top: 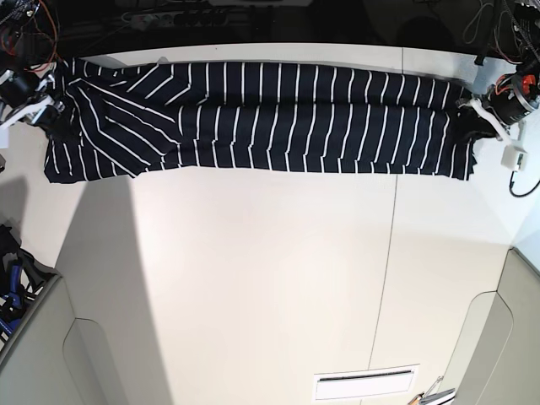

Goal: Fold the T-shirt properly
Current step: 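Pull the strip end with the left gripper, swinging it diagonally, then carry the strip end with the left gripper toward the other end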

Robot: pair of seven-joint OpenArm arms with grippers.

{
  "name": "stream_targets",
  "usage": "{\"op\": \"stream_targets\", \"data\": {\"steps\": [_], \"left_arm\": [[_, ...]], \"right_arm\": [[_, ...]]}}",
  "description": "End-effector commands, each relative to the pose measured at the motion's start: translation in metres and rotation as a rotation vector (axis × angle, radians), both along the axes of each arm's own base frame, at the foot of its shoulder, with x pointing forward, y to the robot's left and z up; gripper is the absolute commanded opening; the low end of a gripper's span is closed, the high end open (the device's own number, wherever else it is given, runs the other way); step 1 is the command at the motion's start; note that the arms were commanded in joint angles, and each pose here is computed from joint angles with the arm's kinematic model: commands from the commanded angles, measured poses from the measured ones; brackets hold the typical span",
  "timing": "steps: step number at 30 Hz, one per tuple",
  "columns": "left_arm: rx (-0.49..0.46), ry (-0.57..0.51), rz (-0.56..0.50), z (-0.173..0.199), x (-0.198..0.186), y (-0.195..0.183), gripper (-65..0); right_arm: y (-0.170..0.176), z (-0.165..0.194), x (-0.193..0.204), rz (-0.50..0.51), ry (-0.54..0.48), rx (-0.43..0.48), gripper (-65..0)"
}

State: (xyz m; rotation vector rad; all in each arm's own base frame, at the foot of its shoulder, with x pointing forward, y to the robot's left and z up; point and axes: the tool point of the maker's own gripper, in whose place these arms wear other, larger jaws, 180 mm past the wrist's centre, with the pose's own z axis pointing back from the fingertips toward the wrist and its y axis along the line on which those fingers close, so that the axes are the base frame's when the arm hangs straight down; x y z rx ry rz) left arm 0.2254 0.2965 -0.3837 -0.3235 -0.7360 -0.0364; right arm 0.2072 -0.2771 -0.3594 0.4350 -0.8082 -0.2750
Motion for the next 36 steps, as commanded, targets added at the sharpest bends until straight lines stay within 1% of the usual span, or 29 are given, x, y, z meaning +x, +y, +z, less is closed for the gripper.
{"op": "stream_targets", "data": {"steps": [1,3,6,8,10,13,17,21,24,26,27,29,31,32,36], "left_arm": [[0.014,-0.065,-0.015,0.020,0.012,0.003,-65.0],[0.031,-0.086,-0.029,0.026,0.016,0.001,-65.0],[0.087,-0.099,-0.029,0.031,0.026,0.007,-65.0],[0.127,-0.112,-0.031,0.035,0.035,0.011,-65.0],[0.163,-0.134,-0.027,0.042,0.047,0.016,-65.0],[0.219,-0.171,0.010,0.057,0.067,0.029,-65.0],[0.287,-0.242,0.013,0.083,0.089,0.042,-65.0],[0.350,-0.281,0.011,0.106,0.103,0.056,-65.0],[0.369,-0.308,0.015,0.120,0.111,0.061,-65.0],[0.359,-0.318,0.012,0.124,0.113,0.059,-65.0],[0.334,-0.320,0.006,0.124,0.113,0.053,-65.0],[0.276,-0.310,-0.025,0.123,0.111,0.035,-65.0],[0.231,-0.289,-0.104,0.120,0.107,0.004,-65.0],[0.215,-0.281,-0.150,0.119,0.105,-0.015,-65.0],[0.165,-0.296,-0.326,0.119,0.096,-0.088,-65.0]], "right_arm": [[-0.009,0.018,0.007,-0.006,-0.059,-0.028,-65.0],[-0.016,0.030,0.008,-0.025,-0.093,-0.043,-65.0],[-0.028,0.044,0.006,-0.056,-0.127,-0.076,-65.0],[-0.036,0.052,0.005,-0.082,-0.149,-0.084,-60.1],[-0.045,0.057,0.001,-0.112,-0.161,-0.093,-57.6],[-0.054,0.061,-0.002,-0.139,-0.168,-0.103,-57.6],[-0.056,0.061,-0.004,-0.145,-0.166,-0.106,-57.6],[-0.056,0.061,-0.004,-0.145,-0.167,-0.105,-57.5],[-0.055,0.062,-0.003,-0.145,-0.169,-0.103,-57.5],[-0.055,0.061,-0.003,-0.144,-0.169,-0.103,-57.4],[-0.055,0.061,-0.004,-0.143,-0.166,-0.103,-55.9],[-0.055,0.061,-0.004,-0.142,-0.165,-0.103,-49.7],[-0.055,0.061,-0.004,-0.138,-0.165,-0.108,-43.0],[-0.055,0.061,-0.004,-0.138,-0.165,-0.109,-41.1],[-0.055,0.061,-0.004,-0.138,-0.165,-0.108,-40.6]]}}
